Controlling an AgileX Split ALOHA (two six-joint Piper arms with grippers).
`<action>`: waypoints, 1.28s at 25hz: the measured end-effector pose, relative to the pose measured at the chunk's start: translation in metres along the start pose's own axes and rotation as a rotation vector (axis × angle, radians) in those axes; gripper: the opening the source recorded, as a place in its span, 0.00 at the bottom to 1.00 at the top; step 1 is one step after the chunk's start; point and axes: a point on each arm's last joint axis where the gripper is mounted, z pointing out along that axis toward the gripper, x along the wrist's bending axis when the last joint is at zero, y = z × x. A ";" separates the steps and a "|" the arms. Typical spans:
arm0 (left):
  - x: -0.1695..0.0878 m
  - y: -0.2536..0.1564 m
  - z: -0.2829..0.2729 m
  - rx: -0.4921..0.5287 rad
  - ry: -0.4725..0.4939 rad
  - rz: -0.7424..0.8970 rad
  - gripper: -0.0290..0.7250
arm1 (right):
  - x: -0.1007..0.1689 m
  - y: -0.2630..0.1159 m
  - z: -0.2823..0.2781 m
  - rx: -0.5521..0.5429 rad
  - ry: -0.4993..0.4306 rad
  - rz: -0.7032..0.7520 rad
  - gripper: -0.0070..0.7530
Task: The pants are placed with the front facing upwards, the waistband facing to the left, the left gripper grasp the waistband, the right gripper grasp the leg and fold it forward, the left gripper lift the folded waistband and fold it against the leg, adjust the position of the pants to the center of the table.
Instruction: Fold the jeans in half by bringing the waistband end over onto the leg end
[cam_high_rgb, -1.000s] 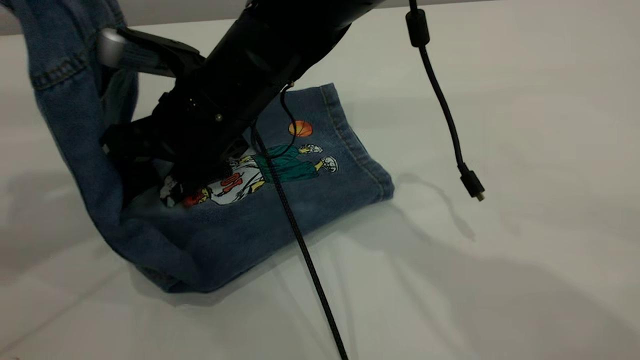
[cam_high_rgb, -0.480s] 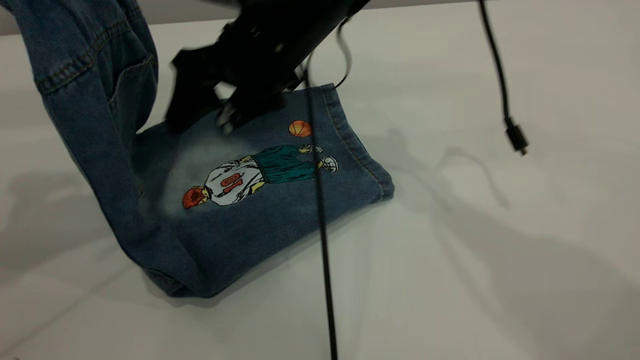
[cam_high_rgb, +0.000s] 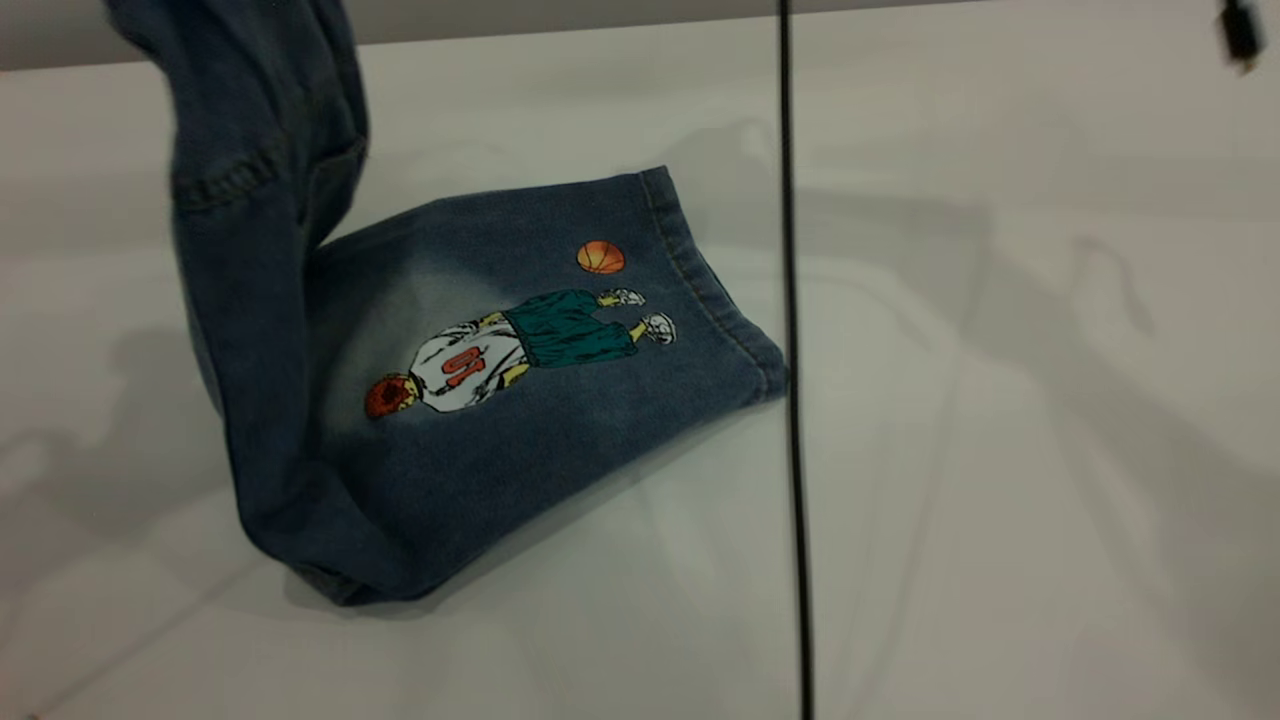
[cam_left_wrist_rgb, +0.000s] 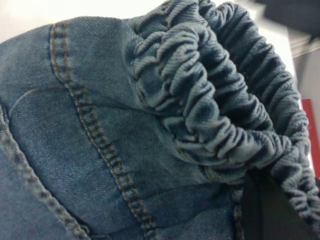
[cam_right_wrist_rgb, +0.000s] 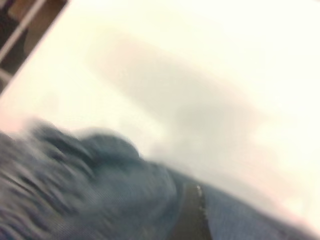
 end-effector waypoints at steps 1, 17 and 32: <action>-0.001 -0.001 0.005 0.008 0.007 0.004 0.19 | 0.002 0.006 -0.008 -0.020 -0.002 -0.006 0.69; 0.033 -0.038 0.107 0.182 0.157 -0.113 0.19 | 0.045 0.040 -0.066 -0.100 0.047 -0.065 0.69; 0.018 -0.025 0.117 0.189 -0.045 0.086 0.83 | 0.067 0.049 -0.091 -0.074 0.068 -0.163 0.69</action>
